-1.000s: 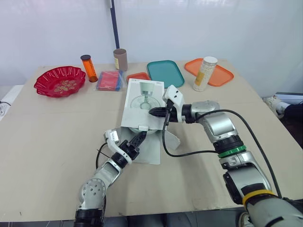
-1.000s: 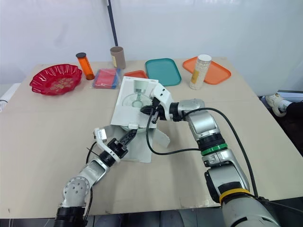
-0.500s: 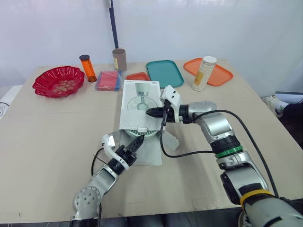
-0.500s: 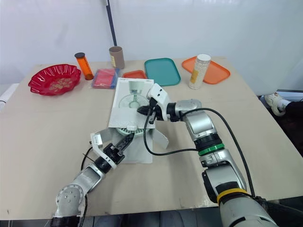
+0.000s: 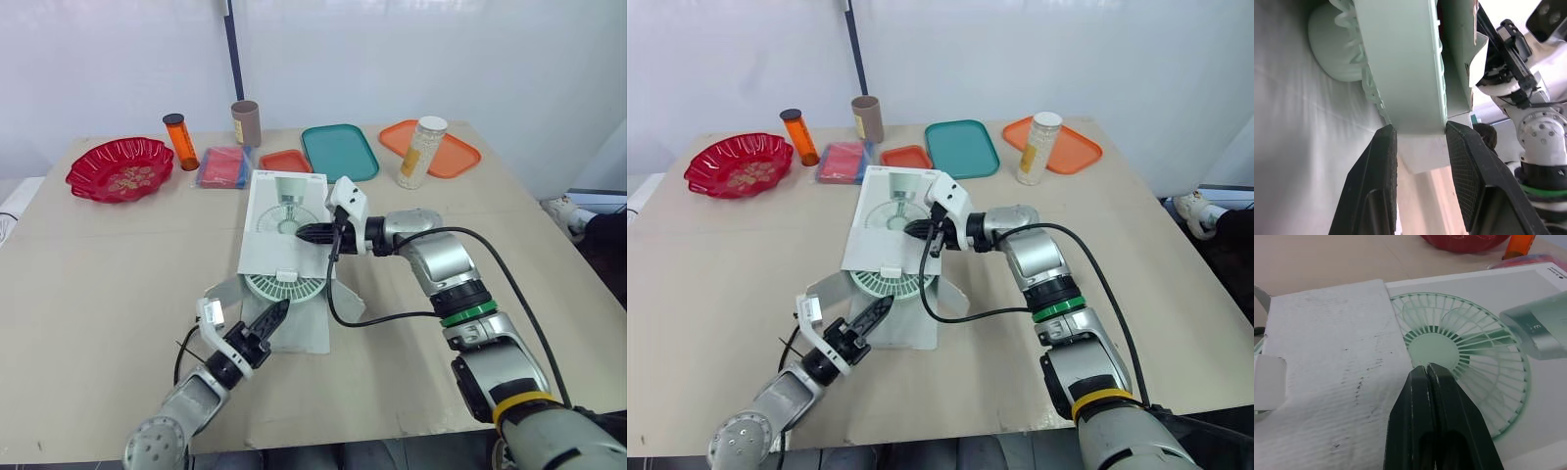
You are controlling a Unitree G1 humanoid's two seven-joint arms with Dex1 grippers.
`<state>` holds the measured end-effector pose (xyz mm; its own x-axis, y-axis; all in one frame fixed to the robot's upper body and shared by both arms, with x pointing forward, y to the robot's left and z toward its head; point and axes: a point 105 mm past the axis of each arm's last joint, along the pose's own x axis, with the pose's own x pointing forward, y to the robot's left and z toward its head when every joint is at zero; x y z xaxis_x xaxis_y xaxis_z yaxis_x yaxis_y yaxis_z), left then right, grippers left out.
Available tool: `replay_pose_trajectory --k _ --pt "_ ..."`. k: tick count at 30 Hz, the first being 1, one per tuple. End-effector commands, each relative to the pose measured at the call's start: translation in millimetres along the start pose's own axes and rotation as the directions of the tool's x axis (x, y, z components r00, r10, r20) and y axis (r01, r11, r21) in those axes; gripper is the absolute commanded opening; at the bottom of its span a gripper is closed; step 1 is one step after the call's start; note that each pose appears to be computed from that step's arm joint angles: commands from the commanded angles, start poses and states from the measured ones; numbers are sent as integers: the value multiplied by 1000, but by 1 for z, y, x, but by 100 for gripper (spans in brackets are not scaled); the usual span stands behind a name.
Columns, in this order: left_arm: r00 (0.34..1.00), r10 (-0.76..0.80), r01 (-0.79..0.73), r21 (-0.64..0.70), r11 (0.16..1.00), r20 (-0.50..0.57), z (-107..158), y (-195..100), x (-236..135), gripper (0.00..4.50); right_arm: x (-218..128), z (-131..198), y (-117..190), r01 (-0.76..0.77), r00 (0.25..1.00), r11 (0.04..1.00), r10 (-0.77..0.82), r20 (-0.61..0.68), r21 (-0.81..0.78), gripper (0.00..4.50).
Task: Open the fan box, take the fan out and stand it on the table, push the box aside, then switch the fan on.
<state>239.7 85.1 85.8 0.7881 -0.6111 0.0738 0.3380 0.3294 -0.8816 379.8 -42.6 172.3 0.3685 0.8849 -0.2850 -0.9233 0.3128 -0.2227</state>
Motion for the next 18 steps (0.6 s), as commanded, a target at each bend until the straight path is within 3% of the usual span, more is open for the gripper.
replay_pose_trajectory --k 1,18 --pt "999 -10 9 -11 1000 -42 -9 -5 -8 115 -2 7 -3 6 1000 1000 -6 5 -20 0" --pt "993 -41 27 -133 991 -109 -24 -14 -26 115 -2 7 0 1 1000 1000 -1 8 -15 0"
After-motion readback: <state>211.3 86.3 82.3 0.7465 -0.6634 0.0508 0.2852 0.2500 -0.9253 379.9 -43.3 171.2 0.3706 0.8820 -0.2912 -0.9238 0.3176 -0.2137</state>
